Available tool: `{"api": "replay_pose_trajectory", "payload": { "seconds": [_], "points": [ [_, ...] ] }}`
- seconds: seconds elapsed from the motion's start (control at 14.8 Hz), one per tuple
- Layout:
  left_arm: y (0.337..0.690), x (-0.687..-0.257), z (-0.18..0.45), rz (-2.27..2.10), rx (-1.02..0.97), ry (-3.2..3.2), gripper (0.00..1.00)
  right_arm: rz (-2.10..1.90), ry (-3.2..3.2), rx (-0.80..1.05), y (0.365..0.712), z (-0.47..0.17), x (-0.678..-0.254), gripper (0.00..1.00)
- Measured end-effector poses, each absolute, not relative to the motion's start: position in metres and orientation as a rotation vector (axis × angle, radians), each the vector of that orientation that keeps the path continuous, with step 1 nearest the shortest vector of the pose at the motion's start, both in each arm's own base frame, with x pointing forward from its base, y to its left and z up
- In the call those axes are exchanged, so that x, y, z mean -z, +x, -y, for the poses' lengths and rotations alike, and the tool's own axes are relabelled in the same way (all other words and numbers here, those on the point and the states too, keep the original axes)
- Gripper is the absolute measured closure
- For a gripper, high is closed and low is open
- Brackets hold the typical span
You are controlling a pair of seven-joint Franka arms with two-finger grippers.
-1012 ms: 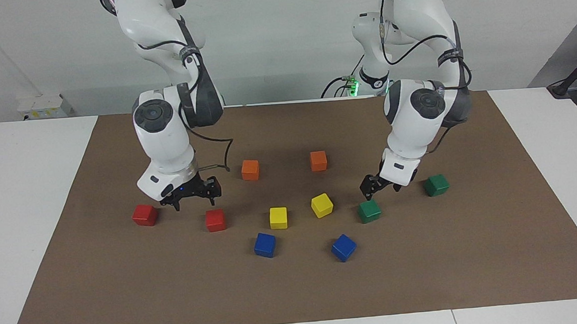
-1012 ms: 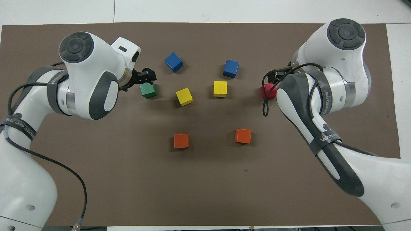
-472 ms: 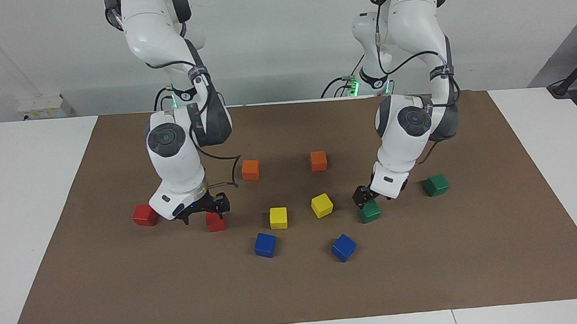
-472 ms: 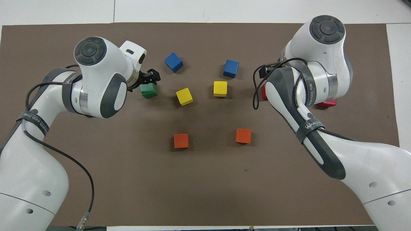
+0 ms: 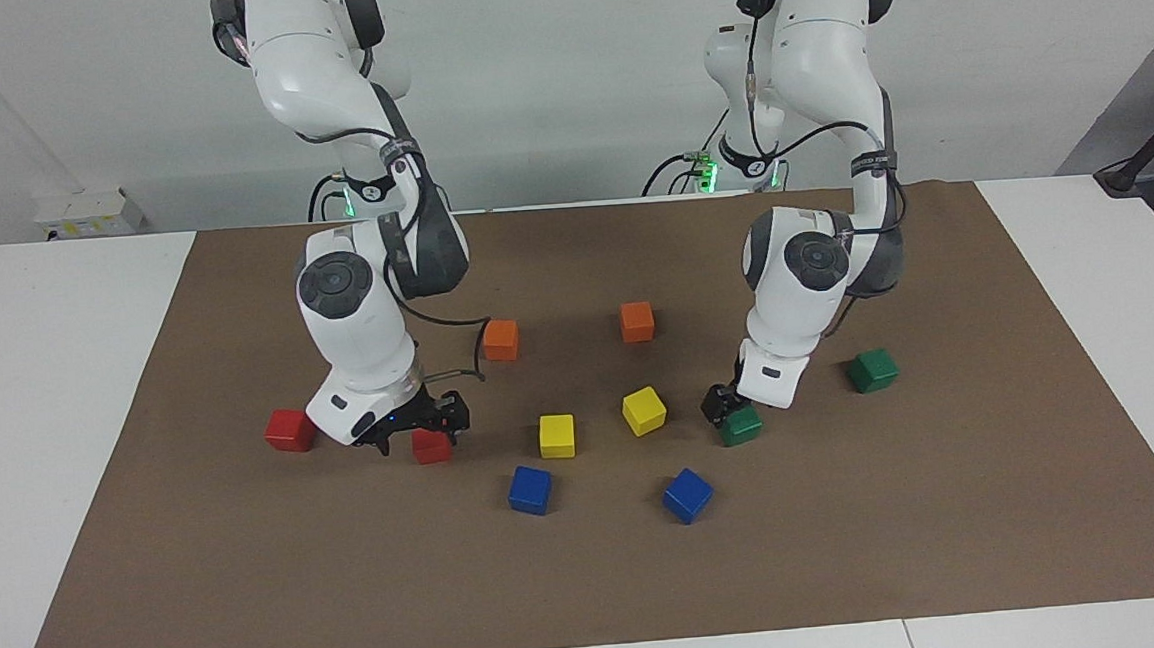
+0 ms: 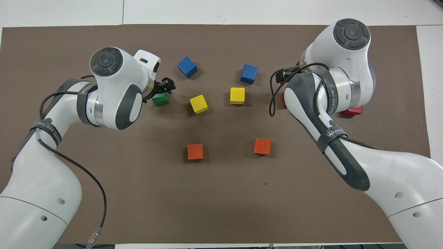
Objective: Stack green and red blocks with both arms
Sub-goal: 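Grasp the farther green block with the left gripper while the right gripper grasps red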
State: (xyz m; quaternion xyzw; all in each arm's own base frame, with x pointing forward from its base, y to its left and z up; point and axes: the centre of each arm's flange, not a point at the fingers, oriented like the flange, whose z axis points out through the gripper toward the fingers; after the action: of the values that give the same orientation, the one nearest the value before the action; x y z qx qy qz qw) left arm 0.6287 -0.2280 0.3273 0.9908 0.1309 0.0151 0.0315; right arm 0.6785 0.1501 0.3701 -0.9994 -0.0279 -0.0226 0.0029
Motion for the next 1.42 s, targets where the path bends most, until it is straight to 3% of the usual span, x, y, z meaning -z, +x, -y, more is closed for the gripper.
{"api": "replay_pose_trajectory", "payload": {
  "seconds": [0.4, 1.15, 1.28, 1.42],
  "points": [
    [0.626, -0.319, 0.229, -0.401, -0.062, 3.047, 0.0, 0.069, -3.137, 0.063, 0.668, -0.14, -0.33, 0.0],
    [0.622, -0.315, 0.24, -0.325, -0.101, 3.103, 0.0, 0.088, -3.134, 0.072, 0.654, -0.145, -0.307, 0.0],
    [0.622, -0.314, 0.24, -0.32, -0.105, 3.107, 0.0, 0.088, -3.135, 0.066, 0.651, -0.144, -0.301, 0.04],
    [0.623, -0.312, 0.24, -0.3, -0.113, 3.125, 0.0, 0.096, -3.135, 0.056, 0.648, -0.148, -0.298, 0.26]
  ]
}}
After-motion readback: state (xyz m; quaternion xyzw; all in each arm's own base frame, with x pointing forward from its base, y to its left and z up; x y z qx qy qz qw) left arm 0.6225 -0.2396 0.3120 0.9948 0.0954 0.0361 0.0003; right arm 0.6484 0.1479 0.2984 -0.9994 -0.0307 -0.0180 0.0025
